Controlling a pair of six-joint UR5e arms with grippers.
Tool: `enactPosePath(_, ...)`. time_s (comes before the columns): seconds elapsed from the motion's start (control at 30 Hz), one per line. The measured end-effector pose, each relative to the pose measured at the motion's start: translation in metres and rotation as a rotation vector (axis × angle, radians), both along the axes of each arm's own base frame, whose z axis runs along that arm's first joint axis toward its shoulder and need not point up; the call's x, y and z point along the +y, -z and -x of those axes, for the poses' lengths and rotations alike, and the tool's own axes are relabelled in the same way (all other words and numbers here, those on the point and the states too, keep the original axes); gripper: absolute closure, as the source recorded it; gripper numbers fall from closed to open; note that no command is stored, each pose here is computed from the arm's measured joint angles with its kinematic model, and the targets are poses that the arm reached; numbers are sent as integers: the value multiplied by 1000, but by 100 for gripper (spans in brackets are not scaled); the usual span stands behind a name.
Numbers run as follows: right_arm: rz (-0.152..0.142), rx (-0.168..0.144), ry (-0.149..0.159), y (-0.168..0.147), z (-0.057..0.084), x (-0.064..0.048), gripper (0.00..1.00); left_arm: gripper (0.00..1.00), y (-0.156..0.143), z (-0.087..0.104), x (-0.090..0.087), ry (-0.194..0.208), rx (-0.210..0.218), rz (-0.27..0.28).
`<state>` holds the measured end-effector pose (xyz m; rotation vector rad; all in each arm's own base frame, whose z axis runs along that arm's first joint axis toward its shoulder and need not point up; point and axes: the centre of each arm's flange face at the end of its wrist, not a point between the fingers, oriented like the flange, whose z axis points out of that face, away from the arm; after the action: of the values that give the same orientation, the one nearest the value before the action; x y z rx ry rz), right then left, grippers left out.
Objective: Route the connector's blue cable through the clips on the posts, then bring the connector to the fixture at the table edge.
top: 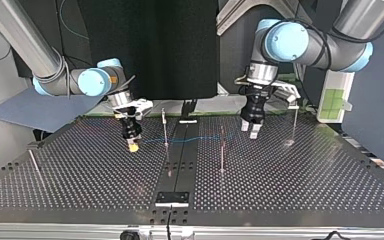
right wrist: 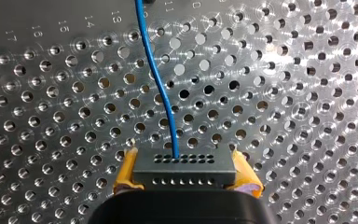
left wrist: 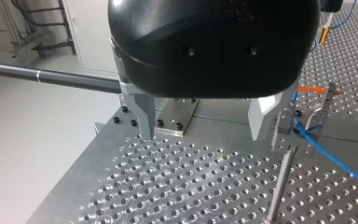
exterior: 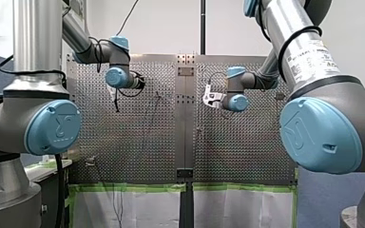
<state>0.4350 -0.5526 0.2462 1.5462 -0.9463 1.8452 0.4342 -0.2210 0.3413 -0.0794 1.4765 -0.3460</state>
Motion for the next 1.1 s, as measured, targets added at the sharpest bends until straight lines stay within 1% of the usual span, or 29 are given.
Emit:
enactPosePath(0.17, 1, 0, 0, 0, 0, 0, 100, 0, -6, 1, -2, -6, 17, -25)
enactPosePath(0.33, 2, -1, 2, 0, 1, -1, 100, 0, -1, 6, -5, -25, 57, -46)
enactPosePath(0.43, 2, -1, 2, 0, 1, -1, 100, 0, 6, 8, -8, -27, 86, -65)
enactPosePath(0.6, 1, -1, 2, 0, 1, -1, 100, 0, 25, 10, -14, -14, 153, -112)
enactPosePath(0.7, 2, -1, 2, 0, 1, -1, 100, 0, 33, 13, -17, -6, 189, -130)
enactPosePath(0.93, 0, 0, 1, 0, 1, -1, 100, 0, 39, 19, -20, 13, 241, -147)
enactPosePath(1.1, 0, 0, -1, 0, 0, 0, 100, 0, 38, 20, -22, 31, 247, -149)
